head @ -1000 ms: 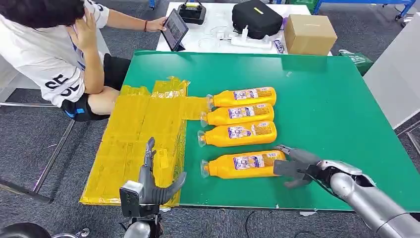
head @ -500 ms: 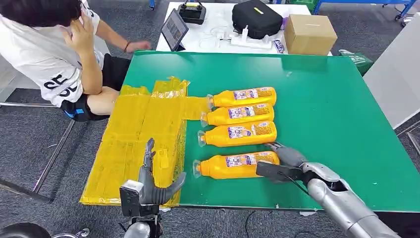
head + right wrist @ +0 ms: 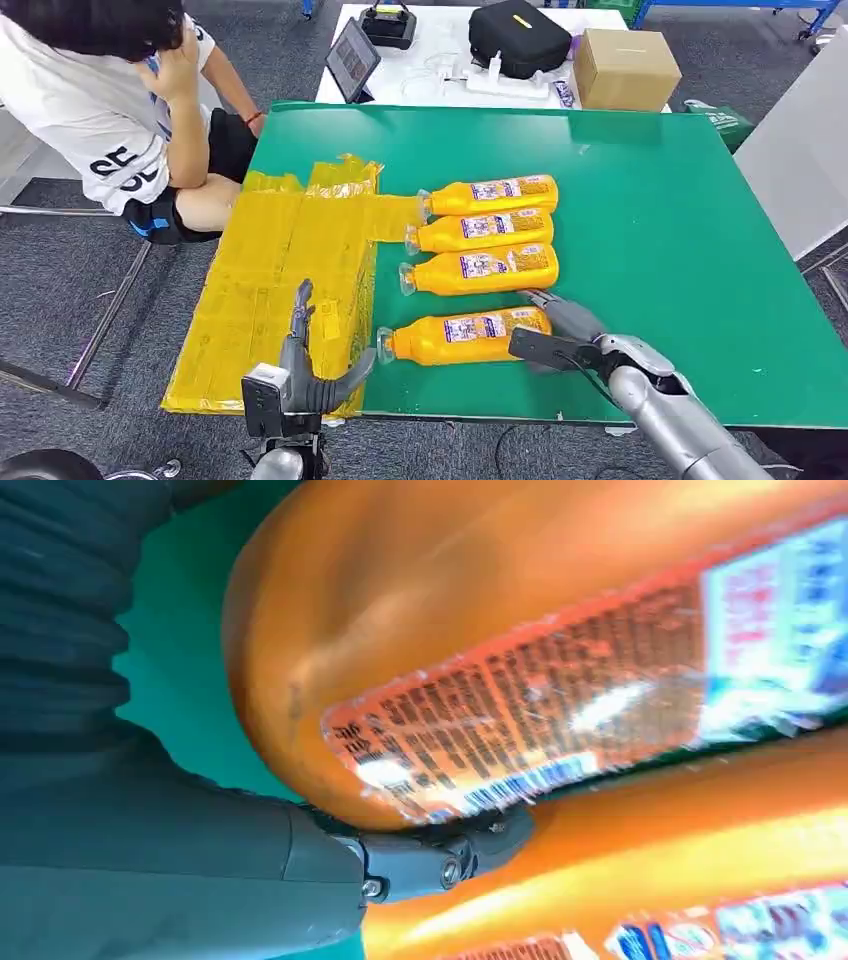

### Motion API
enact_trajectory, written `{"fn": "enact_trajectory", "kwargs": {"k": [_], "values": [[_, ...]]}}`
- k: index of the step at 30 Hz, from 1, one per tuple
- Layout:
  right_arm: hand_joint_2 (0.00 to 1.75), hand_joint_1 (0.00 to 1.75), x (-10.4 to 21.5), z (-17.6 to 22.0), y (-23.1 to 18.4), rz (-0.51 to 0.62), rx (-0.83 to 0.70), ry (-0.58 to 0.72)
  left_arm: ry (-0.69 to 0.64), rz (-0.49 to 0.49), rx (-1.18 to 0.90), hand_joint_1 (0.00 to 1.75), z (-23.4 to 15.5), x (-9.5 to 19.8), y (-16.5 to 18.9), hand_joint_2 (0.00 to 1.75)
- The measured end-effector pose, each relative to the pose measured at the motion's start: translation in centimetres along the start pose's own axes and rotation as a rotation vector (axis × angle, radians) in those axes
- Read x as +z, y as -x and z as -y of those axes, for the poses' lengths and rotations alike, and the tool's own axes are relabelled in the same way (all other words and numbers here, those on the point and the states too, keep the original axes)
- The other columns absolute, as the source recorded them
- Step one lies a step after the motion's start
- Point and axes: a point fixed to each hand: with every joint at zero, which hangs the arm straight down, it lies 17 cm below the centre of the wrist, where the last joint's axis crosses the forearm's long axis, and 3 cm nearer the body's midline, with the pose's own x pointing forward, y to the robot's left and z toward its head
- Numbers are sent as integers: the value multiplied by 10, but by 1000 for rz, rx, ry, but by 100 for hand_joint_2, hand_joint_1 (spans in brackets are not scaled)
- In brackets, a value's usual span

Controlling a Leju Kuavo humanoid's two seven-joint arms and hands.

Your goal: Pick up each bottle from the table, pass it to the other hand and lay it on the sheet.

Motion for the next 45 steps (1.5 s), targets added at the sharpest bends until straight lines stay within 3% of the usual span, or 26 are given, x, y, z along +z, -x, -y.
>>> {"fn": "enact_trajectory", "kwargs": {"k": [12,21,33,45], "values": [[175,0,14,50,-15,70,-48,98,-21,-13,6,0,-7,2,4,175],[175,0,16,64,-21,94,-65,73,-19,-14,13,0,-7,3,4,175],[175,0,-12,58,-23,88,-70,29,-7,-18,30,0,-3,2,5,175],[175,0,-66,53,-81,188,-80,-30,9,-16,48,0,2,-1,5,175]]}}
